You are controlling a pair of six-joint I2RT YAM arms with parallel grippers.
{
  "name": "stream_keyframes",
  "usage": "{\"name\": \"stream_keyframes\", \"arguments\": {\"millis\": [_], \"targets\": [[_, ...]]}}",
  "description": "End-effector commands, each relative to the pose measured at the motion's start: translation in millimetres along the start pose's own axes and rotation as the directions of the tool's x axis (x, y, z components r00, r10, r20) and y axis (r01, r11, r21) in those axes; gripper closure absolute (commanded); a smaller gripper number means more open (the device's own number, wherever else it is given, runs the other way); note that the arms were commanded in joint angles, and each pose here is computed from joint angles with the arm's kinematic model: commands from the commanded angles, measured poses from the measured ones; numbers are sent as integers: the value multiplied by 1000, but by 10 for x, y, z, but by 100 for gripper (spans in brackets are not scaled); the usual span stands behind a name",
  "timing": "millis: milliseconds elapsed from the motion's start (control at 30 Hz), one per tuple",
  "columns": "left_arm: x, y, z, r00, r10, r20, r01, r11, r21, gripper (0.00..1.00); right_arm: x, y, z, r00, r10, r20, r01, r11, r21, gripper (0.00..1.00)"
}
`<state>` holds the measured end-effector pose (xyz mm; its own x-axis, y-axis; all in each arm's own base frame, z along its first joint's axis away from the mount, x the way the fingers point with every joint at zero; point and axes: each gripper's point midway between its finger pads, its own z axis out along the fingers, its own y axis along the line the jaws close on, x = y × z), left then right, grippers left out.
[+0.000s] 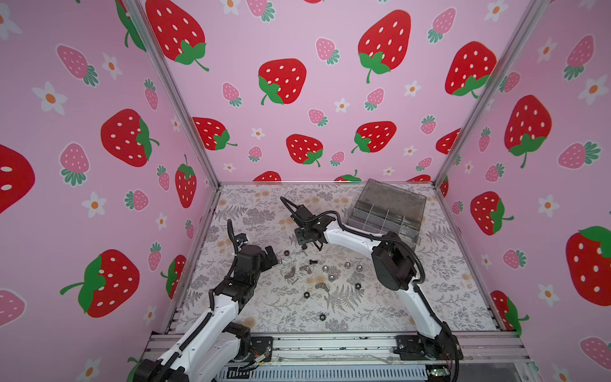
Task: Sort the screws and nuts into containers
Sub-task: Pick up the screw from the center of the table.
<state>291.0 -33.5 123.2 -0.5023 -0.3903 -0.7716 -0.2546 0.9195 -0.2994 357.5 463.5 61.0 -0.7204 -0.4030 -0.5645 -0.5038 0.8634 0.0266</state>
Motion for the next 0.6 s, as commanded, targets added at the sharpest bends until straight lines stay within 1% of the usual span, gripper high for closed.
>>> {"name": "stream_keyframes", "arguments": {"millis": [0, 333, 567], "targets": [[45, 73, -21, 1000, -14, -4, 14, 1000, -25, 1, 134, -19, 43, 998, -33, -56, 36, 999, 38, 43], [49, 90, -17, 1000, -15, -1, 15, 999, -31, 1, 344, 15, 148, 991, -58, -124, 62, 998, 34, 43], [51, 98, -23, 1000, -15, 0, 16, 999, -33, 1, 426, -39, 112, 985, -64, -158, 73, 996, 51, 48]]}}
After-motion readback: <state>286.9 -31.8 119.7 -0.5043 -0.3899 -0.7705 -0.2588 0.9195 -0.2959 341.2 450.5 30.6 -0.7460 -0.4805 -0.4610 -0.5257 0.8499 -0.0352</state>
